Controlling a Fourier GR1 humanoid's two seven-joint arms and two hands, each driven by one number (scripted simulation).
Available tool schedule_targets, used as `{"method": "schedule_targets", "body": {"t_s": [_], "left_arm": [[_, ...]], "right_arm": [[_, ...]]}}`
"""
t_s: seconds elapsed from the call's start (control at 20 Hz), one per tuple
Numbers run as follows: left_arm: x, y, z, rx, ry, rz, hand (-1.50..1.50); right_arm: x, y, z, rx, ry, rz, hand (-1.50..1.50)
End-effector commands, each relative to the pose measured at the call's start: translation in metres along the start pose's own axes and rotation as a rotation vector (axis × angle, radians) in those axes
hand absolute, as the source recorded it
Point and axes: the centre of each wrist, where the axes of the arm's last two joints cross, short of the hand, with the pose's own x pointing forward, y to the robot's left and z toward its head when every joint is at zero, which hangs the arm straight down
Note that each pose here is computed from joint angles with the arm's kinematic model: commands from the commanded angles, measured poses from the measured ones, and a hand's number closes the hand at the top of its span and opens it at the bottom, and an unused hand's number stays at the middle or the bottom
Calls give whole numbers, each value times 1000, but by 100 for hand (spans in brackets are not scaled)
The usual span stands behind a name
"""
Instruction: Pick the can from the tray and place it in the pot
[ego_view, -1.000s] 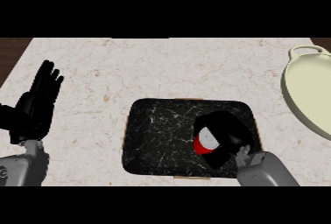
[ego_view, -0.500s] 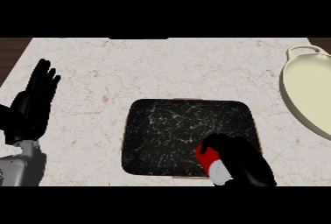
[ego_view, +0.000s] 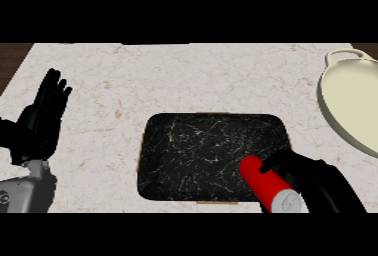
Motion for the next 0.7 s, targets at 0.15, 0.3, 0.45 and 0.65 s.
{"method": "schedule_targets", "body": {"t_s": [0.15, 0.3, 0.45, 0.65], "left_arm": [[-7, 4, 6, -1, 8, 19, 0], [1, -1, 6, -13, -6, 3, 0], [5, 6, 8, -9, 3, 5, 0], [-1, -1, 13, 0, -10, 0, 0]], "right_arm": [[0, -63, 29, -403, 53, -22, 150], [-10, -83, 25, -459, 70, -61, 150], [-34, -94, 21, -518, 112, -26, 150], [-71, -123, 5, -534, 158, -94, 150]]}}
